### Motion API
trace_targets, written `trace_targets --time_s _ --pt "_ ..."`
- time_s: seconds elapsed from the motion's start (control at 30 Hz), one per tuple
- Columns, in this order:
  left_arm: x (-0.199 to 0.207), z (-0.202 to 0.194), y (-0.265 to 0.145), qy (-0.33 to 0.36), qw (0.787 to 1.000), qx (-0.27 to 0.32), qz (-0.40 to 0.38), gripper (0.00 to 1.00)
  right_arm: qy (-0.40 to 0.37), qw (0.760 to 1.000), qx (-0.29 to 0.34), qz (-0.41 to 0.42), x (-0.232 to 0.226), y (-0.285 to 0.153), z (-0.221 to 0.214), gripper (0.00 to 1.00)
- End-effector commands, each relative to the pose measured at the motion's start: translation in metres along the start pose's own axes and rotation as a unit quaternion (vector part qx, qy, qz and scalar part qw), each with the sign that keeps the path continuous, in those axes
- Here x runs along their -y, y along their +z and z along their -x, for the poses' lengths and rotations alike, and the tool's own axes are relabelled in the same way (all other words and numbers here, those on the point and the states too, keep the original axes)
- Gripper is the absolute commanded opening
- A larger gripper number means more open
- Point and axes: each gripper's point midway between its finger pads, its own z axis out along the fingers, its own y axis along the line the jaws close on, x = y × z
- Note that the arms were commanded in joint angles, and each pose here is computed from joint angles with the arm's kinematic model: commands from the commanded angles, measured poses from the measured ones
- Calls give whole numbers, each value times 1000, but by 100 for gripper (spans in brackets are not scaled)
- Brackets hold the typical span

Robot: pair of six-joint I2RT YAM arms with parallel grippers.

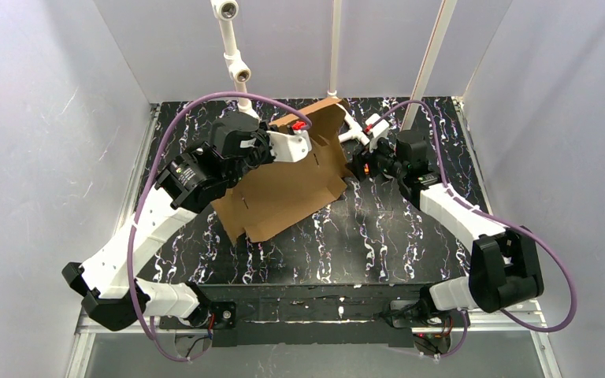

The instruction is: Fold the paper box

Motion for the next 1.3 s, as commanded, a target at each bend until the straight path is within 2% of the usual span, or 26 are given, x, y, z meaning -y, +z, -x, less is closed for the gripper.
trace_targets --time_s 0.0,0.17,0.47,0.63,0.83,0.97,1.0,1.27 --pt "2 -1 -9 -10 1000 10 -5 0 0 997 82 9 3 12 30 73" --pt "4 0 -11 -16 1000 15 -6 0 20 991 126 42 -5 24 42 72" --pt "2 6 -17 -37 999 34 -7 0 57 993 103 6 22 61 31 69" --pt "1 11 -25 -58 997 52 -10 0 77 989 123 2 28 69 42 63" --pt "3 16 -31 -86 994 68 -21 0 89 988 126 3 34 81 51 43" --pt "3 16 -36 -100 992 69 -24 0 97 989 114 4 35 85 53 6" --pt "3 16 -36 -103 992 68 -24 0 97 989 113 1 36 82 54 1" --pt "11 26 -53 -188 976 87 -63 0 98 982 158 -12 20 38 62 1"
